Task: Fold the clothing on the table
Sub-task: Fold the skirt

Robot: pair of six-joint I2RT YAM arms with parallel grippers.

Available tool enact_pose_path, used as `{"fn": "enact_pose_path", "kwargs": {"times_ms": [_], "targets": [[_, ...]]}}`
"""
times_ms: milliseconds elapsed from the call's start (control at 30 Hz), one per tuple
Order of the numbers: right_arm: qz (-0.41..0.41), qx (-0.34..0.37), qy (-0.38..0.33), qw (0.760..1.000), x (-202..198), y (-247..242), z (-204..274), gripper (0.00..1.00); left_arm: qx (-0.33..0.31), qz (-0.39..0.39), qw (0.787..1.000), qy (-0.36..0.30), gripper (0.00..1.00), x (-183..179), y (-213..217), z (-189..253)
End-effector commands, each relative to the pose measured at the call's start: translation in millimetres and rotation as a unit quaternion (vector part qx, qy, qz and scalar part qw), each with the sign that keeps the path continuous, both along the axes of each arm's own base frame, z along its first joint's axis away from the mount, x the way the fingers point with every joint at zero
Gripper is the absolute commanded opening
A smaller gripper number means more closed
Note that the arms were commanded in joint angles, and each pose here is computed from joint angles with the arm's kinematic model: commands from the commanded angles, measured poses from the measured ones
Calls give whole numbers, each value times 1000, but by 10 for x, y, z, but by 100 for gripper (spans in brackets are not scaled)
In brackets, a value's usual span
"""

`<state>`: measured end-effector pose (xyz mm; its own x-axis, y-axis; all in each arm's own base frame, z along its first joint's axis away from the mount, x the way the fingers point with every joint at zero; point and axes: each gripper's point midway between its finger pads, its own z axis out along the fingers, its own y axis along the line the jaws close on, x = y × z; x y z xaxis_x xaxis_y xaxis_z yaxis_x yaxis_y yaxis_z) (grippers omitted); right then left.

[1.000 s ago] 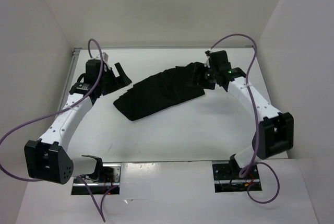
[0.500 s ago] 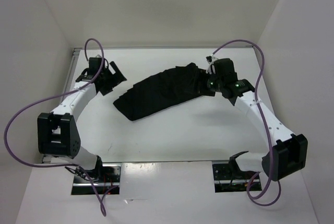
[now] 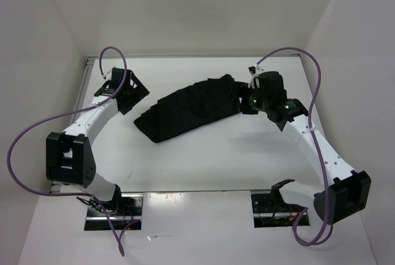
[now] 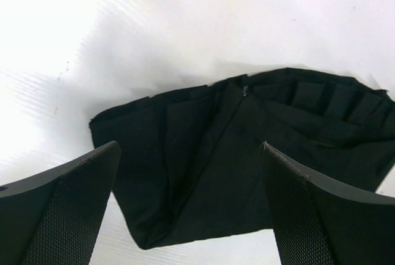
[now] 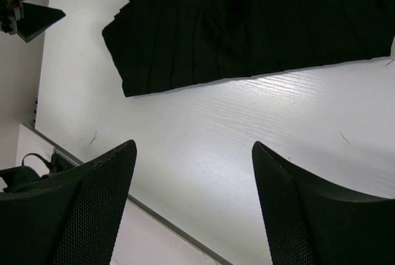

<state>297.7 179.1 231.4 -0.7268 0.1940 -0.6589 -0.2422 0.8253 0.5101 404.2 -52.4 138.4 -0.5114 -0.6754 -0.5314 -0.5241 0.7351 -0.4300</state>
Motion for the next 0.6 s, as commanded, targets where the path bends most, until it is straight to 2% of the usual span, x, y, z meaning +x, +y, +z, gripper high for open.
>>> {"fn": "enact_pose_path", "kwargs": {"times_ms": [0,300,433,567], "targets": [[11,7,-25,1000,49,6,62,81,22,25,999,18,100,-67,123,-60],[21,17,-14,1000,29,55,19,81,13,26,1000,-2,100,-212,121,9],[-24,21,-2,999,124,-119,1,81,3,-13,998,-68,100,-149,-30,319],[-69,29,27,997,203,-292,-31,81,24,-58,992,-107,100,-193,-85,503]]}}
